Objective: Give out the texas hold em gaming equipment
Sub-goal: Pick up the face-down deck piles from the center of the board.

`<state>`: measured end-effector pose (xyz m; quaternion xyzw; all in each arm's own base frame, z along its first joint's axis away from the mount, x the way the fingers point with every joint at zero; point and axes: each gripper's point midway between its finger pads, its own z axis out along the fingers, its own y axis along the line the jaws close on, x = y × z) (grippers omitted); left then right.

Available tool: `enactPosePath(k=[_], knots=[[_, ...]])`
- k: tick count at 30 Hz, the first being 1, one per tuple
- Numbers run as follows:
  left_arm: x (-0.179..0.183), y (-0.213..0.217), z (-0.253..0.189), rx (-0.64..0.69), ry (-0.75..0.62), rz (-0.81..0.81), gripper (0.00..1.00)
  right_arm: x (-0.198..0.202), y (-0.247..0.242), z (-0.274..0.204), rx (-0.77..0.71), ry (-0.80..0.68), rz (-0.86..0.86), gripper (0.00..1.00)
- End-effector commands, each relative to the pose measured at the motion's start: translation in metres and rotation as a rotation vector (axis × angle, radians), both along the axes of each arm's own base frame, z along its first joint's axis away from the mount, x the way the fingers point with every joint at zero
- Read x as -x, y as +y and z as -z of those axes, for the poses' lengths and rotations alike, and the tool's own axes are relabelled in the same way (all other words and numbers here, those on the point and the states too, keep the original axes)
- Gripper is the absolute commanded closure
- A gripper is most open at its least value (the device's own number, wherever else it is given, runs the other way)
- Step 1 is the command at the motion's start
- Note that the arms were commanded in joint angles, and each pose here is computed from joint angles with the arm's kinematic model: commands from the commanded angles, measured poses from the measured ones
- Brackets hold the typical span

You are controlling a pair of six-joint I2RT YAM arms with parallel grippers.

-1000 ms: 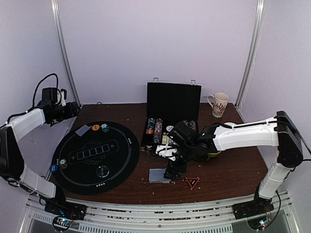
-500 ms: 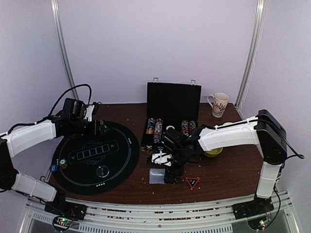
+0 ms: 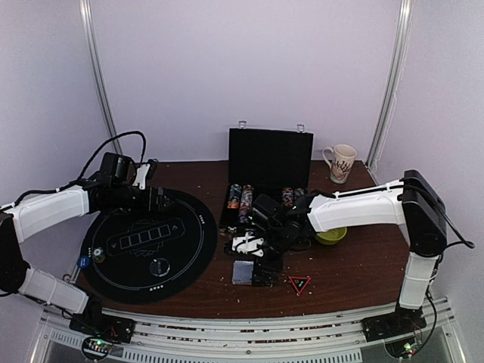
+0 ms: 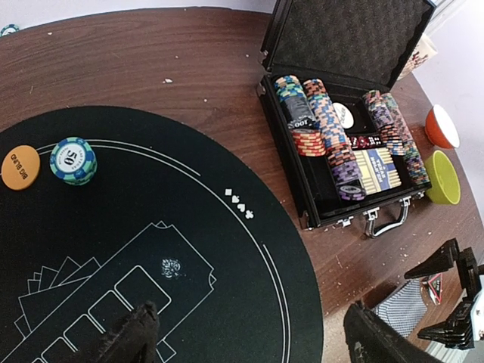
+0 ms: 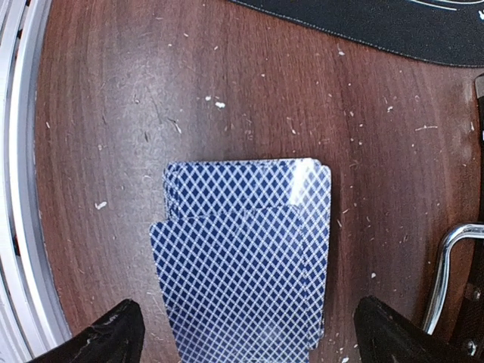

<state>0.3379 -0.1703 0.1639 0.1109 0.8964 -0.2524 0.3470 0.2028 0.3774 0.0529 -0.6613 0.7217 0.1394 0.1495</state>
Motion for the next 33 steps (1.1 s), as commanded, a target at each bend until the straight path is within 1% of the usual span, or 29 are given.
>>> enactPosePath(k=[1,5,8,18,20,23,26,28,30,33], knots=[[-0.007,-0.011,-0.019,0.030,-0.056,0.043,0.12,0.014,-0.010,-0.004,0.012,0.045,0.003,0.00],[-0.002,-0.021,-0.015,0.045,-0.028,0.058,0.14,0.012,-0.014,0.000,-0.005,0.006,0.012,0.00],[0.002,-0.031,-0.011,0.046,-0.015,0.085,0.14,0.009,-0.014,0.011,0.026,0.003,0.014,0.00],[0.007,-0.037,-0.006,0.051,0.005,0.105,0.14,0.002,-0.011,0.030,0.063,-0.020,-0.012,0.00],[0.009,-0.039,-0.004,0.052,0.014,0.105,0.15,0.002,-0.007,0.032,0.054,-0.013,-0.013,0.03],[0.012,-0.043,0.000,0.063,0.039,0.105,0.20,0.000,-0.005,0.034,0.048,-0.013,-0.008,0.12],[0.021,-0.057,0.011,0.080,0.087,0.135,0.30,0.000,-0.004,0.037,0.039,-0.018,-0.006,0.19],[0.030,-0.072,0.017,0.123,0.120,0.171,0.36,-0.001,-0.003,0.038,0.030,-0.022,0.001,0.21],[0.041,-0.086,0.024,0.172,0.156,0.200,0.37,-0.002,-0.002,0.039,0.023,-0.027,0.006,0.22],[0.056,-0.108,0.035,0.199,0.198,0.249,0.37,-0.003,-0.001,0.039,0.015,-0.033,0.014,0.25]])
